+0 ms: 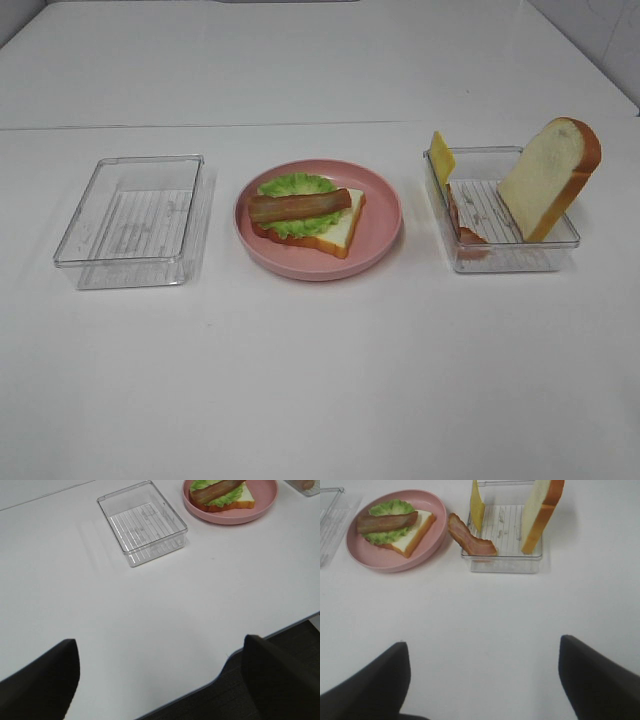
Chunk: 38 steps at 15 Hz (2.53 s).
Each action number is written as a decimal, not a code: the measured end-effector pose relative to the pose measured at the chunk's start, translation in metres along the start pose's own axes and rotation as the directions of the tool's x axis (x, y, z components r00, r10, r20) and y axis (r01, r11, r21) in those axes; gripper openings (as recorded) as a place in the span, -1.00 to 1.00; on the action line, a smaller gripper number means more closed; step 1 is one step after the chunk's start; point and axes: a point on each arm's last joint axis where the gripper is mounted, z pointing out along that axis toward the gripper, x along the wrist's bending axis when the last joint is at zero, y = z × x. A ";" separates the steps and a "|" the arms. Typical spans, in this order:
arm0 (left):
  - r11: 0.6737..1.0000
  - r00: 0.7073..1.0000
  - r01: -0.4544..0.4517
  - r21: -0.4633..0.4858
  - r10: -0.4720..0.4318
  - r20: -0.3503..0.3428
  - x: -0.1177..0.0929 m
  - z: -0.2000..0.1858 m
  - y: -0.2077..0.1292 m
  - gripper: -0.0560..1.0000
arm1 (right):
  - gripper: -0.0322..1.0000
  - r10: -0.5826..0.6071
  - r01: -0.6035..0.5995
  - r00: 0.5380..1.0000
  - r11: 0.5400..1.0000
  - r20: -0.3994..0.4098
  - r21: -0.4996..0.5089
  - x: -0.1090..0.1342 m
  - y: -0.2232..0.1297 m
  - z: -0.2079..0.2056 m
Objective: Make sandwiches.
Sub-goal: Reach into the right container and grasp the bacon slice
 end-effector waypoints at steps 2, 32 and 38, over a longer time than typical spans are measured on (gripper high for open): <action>1.000 1.000 0.013 0.011 -0.013 0.000 0.000 0.009 -0.006 0.68 | 0.55 0.055 -0.055 0.998 0.998 -0.024 0.013 -0.001 0.023 0.017; 0.997 1.000 0.022 -0.074 -0.023 -0.009 0.001 0.019 -0.002 0.68 | 0.17 0.091 0.014 0.991 0.645 -0.095 0.764 0.009 0.104 0.367; 0.997 1.000 0.022 -0.074 -0.023 -0.009 0.001 0.019 -0.002 0.68 | -0.91 0.095 0.005 0.992 0.652 -0.088 0.758 0.009 0.106 0.368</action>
